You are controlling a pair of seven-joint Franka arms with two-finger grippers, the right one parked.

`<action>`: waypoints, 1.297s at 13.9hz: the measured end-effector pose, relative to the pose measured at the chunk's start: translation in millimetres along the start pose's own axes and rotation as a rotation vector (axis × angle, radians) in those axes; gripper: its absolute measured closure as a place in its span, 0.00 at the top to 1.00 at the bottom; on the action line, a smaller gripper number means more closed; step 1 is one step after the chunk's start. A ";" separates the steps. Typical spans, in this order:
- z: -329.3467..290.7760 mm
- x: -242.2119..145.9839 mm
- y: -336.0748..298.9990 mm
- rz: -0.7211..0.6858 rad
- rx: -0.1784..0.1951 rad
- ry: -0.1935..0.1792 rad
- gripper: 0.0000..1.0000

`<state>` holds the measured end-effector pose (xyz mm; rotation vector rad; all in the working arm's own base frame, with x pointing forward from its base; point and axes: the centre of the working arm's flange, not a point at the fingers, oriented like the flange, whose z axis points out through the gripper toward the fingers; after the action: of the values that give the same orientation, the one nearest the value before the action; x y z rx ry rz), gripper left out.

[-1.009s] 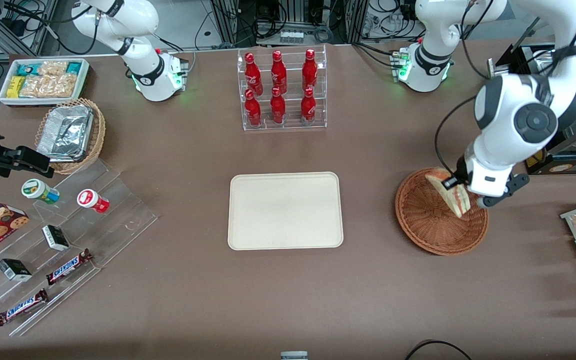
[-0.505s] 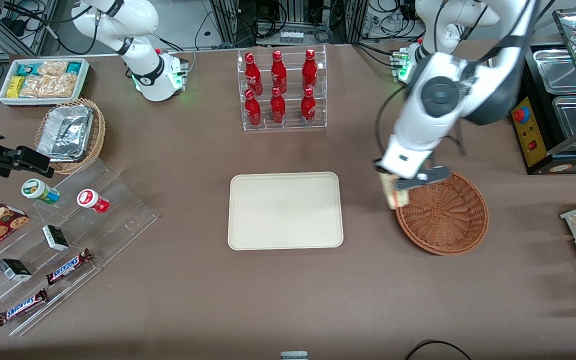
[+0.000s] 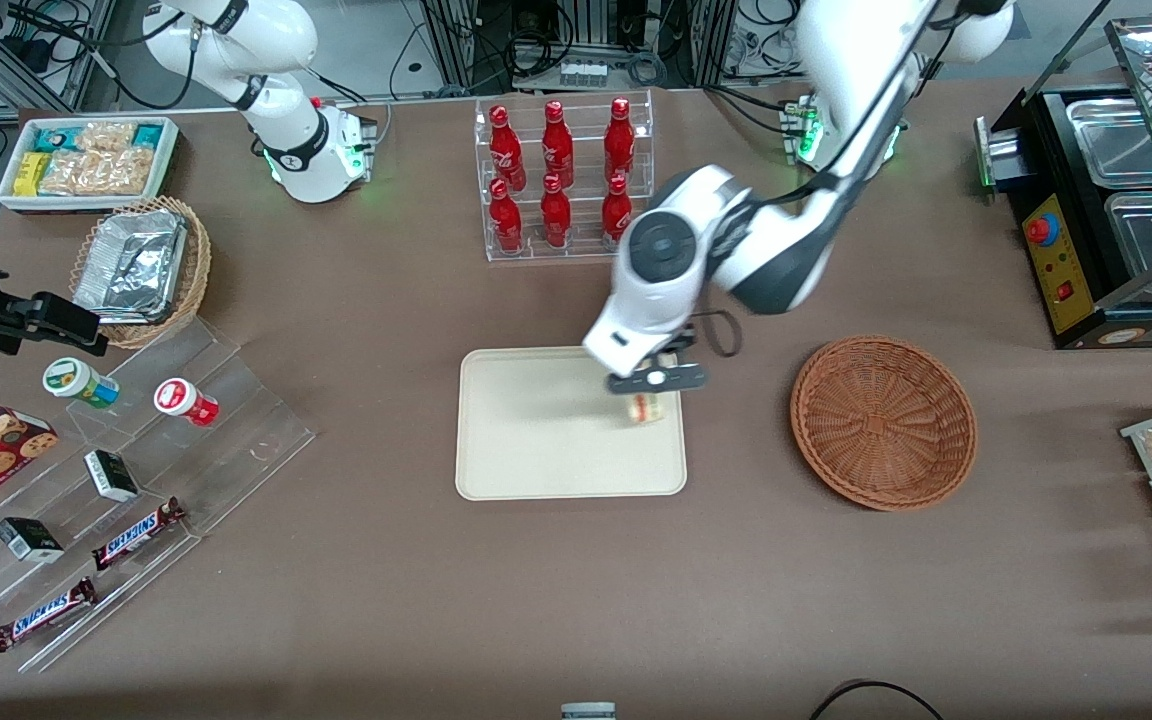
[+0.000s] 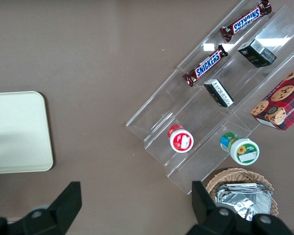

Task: Place sandwich from basket to tray
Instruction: 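Lift the sandwich and carry it over the white tray, then lower the sandwich onto the tray center and open the left gripper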

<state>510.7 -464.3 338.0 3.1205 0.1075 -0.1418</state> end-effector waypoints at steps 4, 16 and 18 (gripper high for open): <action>35.8 -1.0 48.5 0.037 -0.087 0.059 0.15; 101.2 6.4 62.9 0.076 -0.105 0.141 0.33; 100.7 7.2 61.6 0.091 -0.077 0.150 0.52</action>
<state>513.1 -527.2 237.8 3.0481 -0.0265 0.0957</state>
